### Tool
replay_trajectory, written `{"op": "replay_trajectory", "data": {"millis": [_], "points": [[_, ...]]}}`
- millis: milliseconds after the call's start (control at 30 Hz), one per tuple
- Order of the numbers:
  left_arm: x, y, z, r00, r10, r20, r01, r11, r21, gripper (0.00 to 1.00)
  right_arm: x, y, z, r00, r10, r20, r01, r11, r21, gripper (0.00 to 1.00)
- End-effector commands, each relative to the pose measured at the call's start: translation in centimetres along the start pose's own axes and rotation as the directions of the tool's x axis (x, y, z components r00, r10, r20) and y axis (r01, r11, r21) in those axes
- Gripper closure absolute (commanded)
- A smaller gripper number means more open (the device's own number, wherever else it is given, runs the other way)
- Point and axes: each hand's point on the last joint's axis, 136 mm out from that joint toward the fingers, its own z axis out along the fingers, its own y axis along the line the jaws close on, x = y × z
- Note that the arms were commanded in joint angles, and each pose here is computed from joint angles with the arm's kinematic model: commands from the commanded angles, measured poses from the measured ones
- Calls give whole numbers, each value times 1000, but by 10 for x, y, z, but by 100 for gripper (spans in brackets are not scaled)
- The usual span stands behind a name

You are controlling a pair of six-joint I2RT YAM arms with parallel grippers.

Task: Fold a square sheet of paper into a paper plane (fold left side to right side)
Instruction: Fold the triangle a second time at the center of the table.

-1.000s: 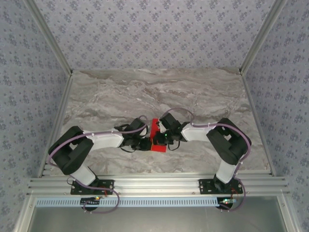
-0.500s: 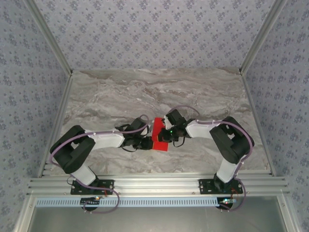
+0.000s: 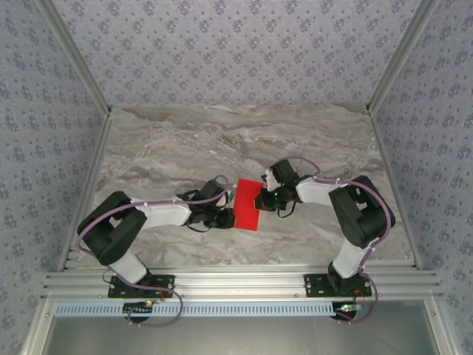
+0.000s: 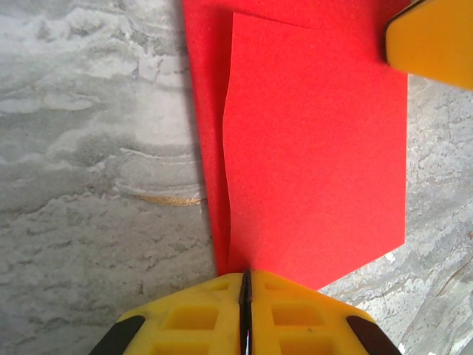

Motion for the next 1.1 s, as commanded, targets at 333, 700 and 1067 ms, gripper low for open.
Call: {"op": "replay_trajectory", "data": {"millis": [333, 700, 1067], "points": [[19, 19, -11, 998, -2, -63, -4, 995, -102, 86, 11, -37, -1, 999, 46, -26, -43, 994, 104, 100], [-26, -66, -30, 991, 134, -13, -130, 975, 181, 84, 12, -36, -1, 999, 44, -27, -41, 994, 98, 100], [-34, -51, 19, 985, 142, -99, -131, 985, 113, 86, 15, -37, 0, 998, 43, -38, -39, 994, 100, 100]]}}
